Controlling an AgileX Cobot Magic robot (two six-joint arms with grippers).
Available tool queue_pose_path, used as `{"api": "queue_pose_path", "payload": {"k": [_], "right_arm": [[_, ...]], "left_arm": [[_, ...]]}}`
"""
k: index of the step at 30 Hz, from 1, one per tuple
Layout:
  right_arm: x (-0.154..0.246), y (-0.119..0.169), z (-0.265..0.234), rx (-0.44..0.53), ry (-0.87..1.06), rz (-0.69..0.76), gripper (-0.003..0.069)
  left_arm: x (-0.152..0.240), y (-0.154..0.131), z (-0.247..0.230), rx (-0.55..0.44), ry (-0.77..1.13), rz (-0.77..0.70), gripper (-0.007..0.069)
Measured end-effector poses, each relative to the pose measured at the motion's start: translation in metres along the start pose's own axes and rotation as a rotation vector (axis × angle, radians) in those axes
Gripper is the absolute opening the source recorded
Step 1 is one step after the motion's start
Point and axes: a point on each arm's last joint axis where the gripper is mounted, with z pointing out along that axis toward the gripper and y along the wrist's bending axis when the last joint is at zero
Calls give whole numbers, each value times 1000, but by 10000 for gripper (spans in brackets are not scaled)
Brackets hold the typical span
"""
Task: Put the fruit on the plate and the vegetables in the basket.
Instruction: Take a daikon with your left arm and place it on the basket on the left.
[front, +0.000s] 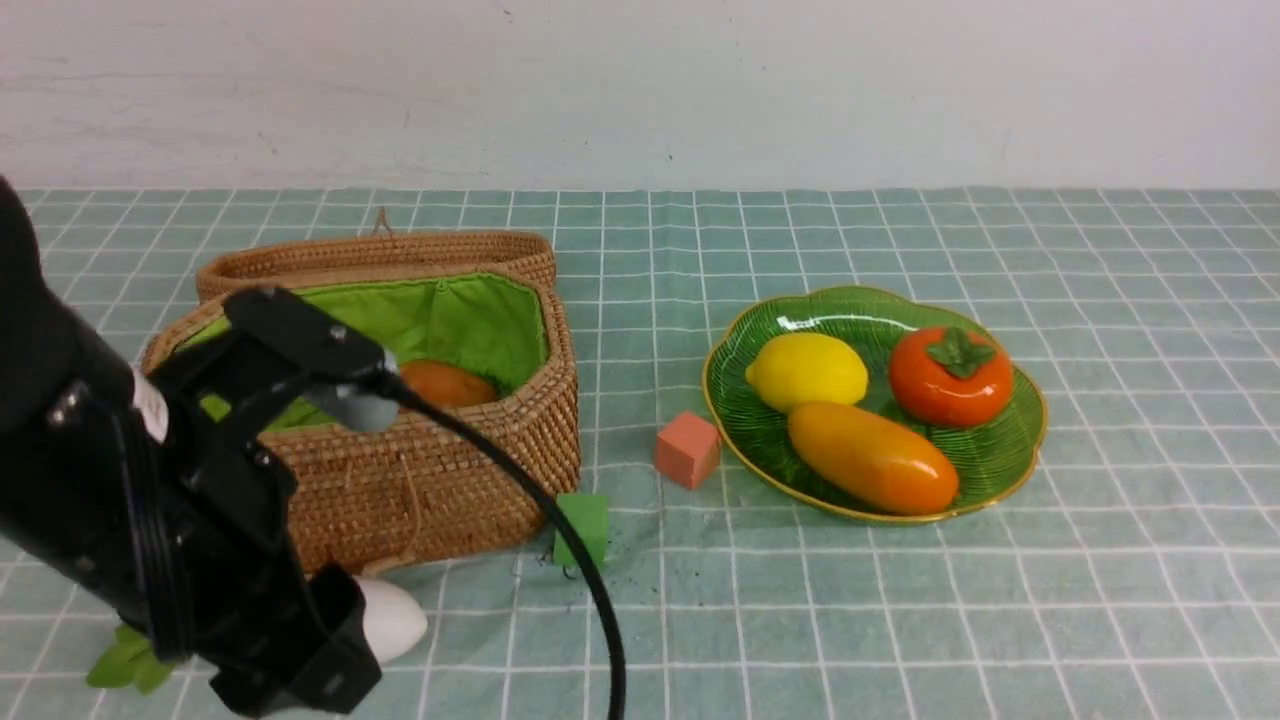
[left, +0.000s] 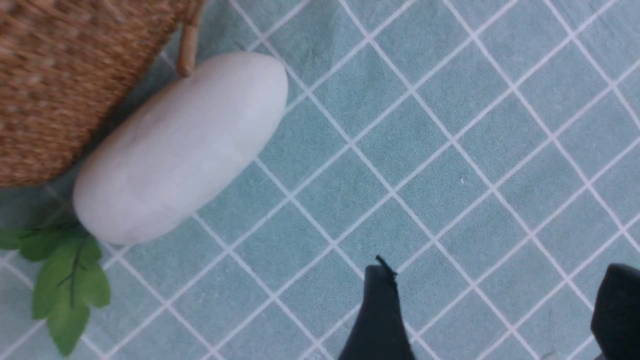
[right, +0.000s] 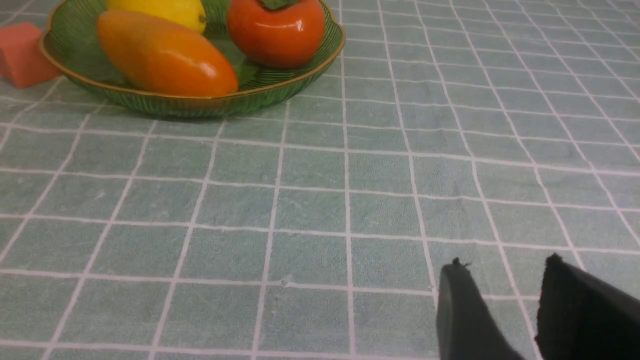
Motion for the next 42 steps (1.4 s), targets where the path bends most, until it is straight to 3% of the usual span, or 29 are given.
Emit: {"api": "queue_pose_path", "payload": {"k": [3,9,14,20,30,36,42], "right_arm": [[0,0,0,0,0,0,241],[0,0,0,0,0,0,241],[0,0,0,0,0,0,241],[0,0,0,0,0,0,241],[0,0,0,0,0,0,241],[0,0,0,0,0,0,241],[0,0,0,0,0,0,241]], "left_arm": [[3,4,14,-31,-8,8,522],[-8,26,37,-218,-28,156,522],[-13,40,52,-326,36,406,522],[-15,37,56,-280,24,409,521],[-16,34,58,-212,16,671,515],[-6,68,60,-222,47,581,513],[-5,74,70,-179,57,569,513]]}}
